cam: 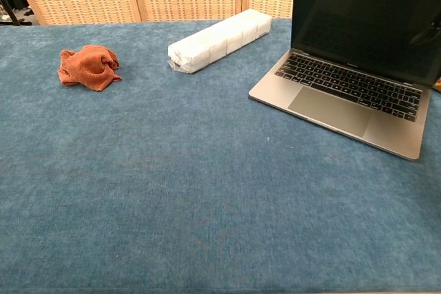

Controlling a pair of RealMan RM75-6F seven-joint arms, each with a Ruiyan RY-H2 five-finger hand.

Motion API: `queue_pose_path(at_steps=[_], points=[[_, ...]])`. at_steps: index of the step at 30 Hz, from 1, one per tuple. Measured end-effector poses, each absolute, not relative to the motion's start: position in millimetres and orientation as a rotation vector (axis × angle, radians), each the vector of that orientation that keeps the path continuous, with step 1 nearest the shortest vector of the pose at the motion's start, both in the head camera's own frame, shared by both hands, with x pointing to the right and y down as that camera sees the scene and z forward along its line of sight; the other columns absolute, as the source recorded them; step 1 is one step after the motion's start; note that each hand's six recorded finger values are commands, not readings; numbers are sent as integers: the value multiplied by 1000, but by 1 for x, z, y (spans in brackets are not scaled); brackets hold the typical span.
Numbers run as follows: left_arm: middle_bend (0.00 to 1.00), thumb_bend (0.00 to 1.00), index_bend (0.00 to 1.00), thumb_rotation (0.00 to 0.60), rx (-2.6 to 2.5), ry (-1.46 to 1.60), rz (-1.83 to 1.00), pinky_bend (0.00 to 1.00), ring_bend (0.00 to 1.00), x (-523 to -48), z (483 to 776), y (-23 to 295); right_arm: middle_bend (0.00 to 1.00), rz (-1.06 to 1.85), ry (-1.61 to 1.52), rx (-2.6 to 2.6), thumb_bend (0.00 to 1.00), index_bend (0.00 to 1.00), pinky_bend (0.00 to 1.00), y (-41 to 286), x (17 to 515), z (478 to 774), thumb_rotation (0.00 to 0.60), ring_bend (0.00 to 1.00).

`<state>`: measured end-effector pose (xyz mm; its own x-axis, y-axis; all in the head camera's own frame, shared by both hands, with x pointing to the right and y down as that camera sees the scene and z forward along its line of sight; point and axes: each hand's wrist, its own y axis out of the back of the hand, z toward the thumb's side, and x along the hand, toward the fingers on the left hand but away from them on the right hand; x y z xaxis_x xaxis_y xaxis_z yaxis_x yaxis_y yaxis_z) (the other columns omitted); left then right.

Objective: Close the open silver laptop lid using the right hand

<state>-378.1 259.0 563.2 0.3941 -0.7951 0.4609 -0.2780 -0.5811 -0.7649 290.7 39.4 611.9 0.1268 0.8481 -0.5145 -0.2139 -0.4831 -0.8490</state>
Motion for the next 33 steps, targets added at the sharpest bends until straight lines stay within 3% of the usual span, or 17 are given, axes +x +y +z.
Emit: queue_pose_path(at_steps=[5,33], points=[[87,128,181,600,-2072,912,-1136,100,105,-378,563,260,44,1539,-623,-1527,133,43,0,44,291,609,600,40],[87,128,181,600,-2122,901,-1124,100,109,-376,565,261,21,1587,-530,-1633,134,25,0,105,277,608,600,36]])
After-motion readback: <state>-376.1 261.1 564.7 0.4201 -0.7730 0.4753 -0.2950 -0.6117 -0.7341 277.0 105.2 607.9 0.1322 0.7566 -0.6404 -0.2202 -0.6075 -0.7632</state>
